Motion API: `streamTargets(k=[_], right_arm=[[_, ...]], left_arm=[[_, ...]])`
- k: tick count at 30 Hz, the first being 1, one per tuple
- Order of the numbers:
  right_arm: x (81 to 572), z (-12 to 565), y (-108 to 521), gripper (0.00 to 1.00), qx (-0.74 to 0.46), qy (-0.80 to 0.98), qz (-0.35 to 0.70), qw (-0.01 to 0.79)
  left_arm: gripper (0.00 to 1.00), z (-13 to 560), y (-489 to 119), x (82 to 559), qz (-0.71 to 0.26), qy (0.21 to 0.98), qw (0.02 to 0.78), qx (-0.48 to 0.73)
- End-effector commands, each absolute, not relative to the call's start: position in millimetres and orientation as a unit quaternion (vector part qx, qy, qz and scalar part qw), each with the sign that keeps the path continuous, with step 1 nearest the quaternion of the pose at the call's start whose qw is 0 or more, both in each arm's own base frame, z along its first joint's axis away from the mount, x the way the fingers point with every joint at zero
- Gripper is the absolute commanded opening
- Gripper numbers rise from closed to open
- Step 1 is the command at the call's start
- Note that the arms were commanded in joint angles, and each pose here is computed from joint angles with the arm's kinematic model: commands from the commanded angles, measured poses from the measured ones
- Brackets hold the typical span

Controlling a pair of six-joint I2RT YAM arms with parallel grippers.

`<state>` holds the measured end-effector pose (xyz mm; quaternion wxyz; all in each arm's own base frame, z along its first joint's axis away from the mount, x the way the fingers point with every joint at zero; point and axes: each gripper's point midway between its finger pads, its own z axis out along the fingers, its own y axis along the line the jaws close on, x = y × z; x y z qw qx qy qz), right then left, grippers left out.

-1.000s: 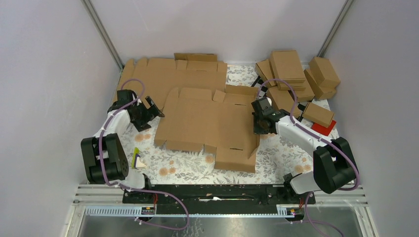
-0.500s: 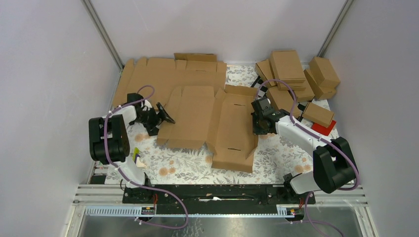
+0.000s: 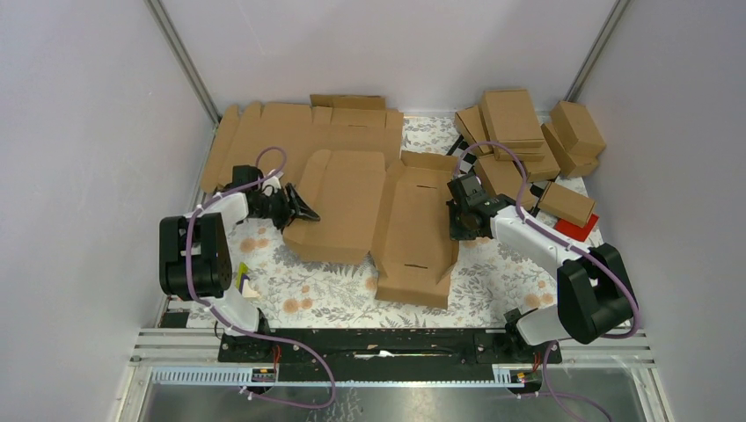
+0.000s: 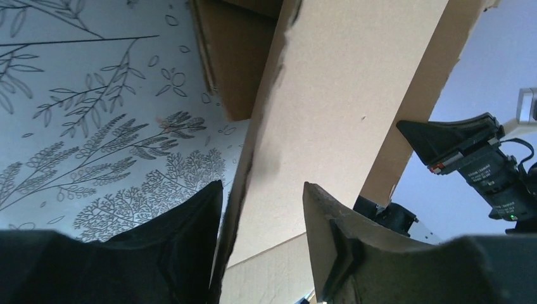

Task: Fold the paper box

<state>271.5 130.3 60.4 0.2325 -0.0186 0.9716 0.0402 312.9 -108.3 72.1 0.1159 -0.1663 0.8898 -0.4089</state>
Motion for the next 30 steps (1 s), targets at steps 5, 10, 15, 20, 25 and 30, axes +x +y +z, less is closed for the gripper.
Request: streamTargets(k=[5, 10, 15, 20, 25, 30], right_arm=[[273, 64, 139, 0.15, -0.03, 0.971, 0.058, 0.23], [274, 61, 140, 0.25, -0.031, 0.972, 0.058, 0.224], [275, 63, 144, 0.42, -0.035, 0.972, 0.068, 0.222], [275, 65, 143, 0.44, -0.035, 0.971, 0.067, 0.227], [268, 68, 148, 0.67, -0.037, 0.971, 0.086, 0.219], [244, 76, 164, 0.94, -0.051, 0.966, 0.153, 0.202]], left_arm=[[0.44, 115, -116, 324, -0.442, 0.87, 0.189, -0.112], [0.15, 128, -119, 325, -0.445, 0.866, 0.21, -0.092], [0.11, 149, -139, 317, -0.437, 0.866, 0.239, -0.044], [0.08, 182, -153, 304, -0.432, 0.856, 0.285, -0.013], [0.08, 200, -160, 297, -0.428, 0.848, 0.311, -0.001], [0.07, 201, -160, 296, -0.426, 0.85, 0.308, -0.011]])
